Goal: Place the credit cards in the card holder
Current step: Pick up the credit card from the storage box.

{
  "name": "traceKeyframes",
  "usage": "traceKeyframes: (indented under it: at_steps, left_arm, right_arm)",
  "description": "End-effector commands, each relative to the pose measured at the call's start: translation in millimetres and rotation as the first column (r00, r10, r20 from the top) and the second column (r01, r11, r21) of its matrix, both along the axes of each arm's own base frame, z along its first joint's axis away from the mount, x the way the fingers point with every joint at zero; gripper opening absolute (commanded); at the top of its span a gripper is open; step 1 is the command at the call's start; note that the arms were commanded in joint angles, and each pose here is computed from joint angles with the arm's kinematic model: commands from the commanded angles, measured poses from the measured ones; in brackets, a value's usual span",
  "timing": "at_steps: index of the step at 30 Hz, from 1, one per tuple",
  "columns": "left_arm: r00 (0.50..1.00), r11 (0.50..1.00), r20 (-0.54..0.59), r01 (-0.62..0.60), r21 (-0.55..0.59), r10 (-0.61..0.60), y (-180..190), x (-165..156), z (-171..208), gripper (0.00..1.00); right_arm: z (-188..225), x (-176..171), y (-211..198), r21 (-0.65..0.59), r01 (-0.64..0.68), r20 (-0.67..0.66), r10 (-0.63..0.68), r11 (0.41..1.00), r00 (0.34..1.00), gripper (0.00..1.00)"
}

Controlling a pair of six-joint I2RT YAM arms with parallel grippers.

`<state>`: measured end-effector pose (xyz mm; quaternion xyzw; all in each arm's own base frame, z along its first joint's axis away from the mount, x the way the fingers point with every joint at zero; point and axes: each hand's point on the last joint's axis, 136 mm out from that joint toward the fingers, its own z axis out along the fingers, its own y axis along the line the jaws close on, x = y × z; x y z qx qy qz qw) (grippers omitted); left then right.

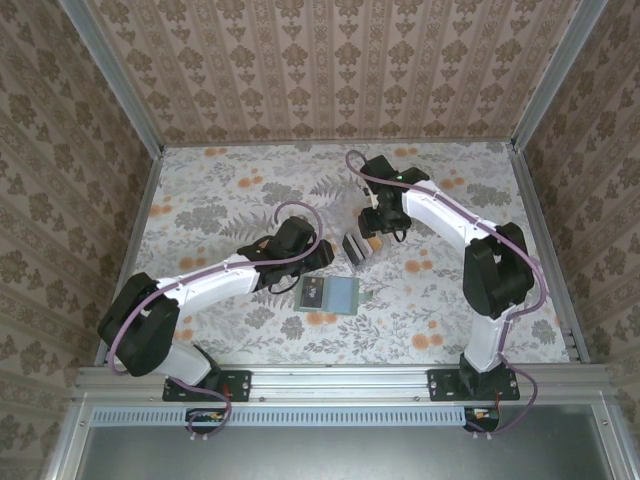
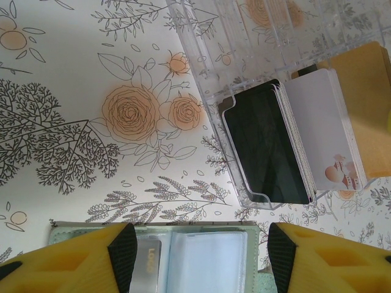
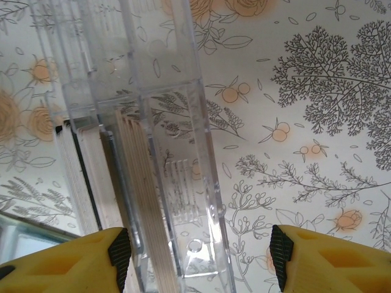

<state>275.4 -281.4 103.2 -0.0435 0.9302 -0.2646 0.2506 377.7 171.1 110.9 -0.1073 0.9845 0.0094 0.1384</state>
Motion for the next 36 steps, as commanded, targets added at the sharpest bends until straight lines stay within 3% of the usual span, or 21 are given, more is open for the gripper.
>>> traceKeyframes:
  at_steps: [1, 17, 36]
  left_arm:
    - [1.000, 1.000, 0.021, 0.007, -0.005, -0.007, 1, 2, 3, 0.61]
    - [1.000, 1.000, 0.013, 0.008, -0.012, -0.008, 1, 1, 1, 0.61]
    - [1.000, 1.000, 0.008, 0.007, -0.028, -0.007, -1, 0, 1, 0.61]
  right_arm:
    - [-2, 1, -5, -0.078, -0.024, -0.013, 0.023, 0.997, 1.000, 0.65]
    - [14, 10, -16, -0.201, -0.013, 0.065, 0.027, 0.979, 0.998, 0.63]
    - [30, 10, -11, -0.246, -0.034, 0.117, 0.064, 0.969, 0.991, 0.39]
